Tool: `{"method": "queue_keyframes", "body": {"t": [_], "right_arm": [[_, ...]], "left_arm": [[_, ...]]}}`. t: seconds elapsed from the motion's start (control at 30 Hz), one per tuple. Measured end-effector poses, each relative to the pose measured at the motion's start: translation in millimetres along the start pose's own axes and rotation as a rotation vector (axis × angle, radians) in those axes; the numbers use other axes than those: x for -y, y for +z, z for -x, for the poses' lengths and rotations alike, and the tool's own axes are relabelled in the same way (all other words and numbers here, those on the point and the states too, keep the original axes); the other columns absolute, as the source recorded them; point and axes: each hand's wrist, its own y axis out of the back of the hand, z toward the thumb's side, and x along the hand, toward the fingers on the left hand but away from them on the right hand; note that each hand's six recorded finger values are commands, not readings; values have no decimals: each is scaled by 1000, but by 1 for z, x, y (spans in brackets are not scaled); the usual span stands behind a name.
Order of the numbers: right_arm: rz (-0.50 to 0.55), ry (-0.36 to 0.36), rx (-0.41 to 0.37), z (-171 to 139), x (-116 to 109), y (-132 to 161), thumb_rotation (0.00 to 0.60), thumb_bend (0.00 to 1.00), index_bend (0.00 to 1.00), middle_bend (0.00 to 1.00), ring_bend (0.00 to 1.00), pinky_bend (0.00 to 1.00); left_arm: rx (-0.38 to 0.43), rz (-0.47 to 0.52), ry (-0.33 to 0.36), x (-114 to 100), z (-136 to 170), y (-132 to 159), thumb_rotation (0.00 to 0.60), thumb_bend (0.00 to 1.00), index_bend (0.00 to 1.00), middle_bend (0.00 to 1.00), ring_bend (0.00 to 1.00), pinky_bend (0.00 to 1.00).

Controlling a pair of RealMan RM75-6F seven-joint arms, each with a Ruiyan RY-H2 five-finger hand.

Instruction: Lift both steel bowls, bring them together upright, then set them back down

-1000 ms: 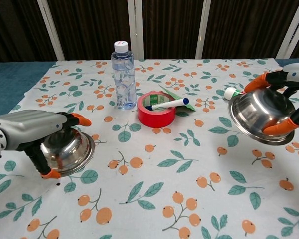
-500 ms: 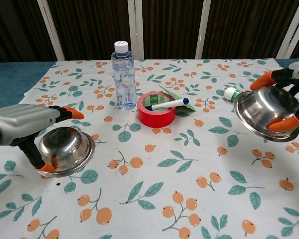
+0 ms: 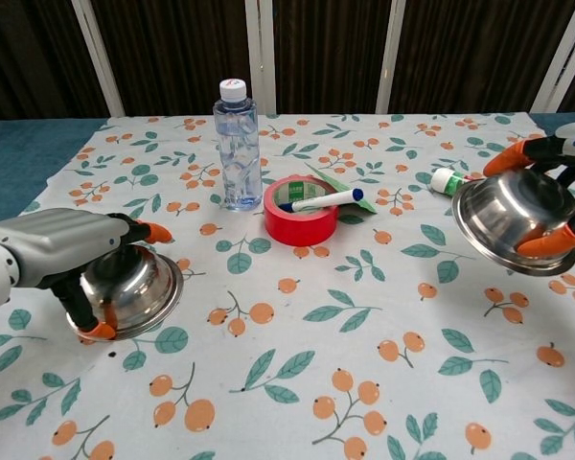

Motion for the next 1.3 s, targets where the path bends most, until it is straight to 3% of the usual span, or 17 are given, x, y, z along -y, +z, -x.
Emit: {"method": "queue_keyframes", "body": {"t": [0.37,0.6,0.93,1.3], "right_arm": [[-5,-2,1,0,0,0,600,230,434,288,402,502],[-1,-6,5,0,-1,0,600,230,434,288,402,502],[1,-12,6,-1,-3,-1,600,230,434,288,404,502],[12,-34,2,-4,-12,0,600,230,458,288,407,502]], "left_arm": [[-25,-10,-9,3,-2,-8,600,0,203,187,155,259],[-22,-26,5,2,-4,-5,600,0,296,243,228,354],[-38,-47,26,-1,-4,-7,600,0,329,294,289,433],[-3,42,84,-22,5,-8,600,0,329,285,284,433]]}}
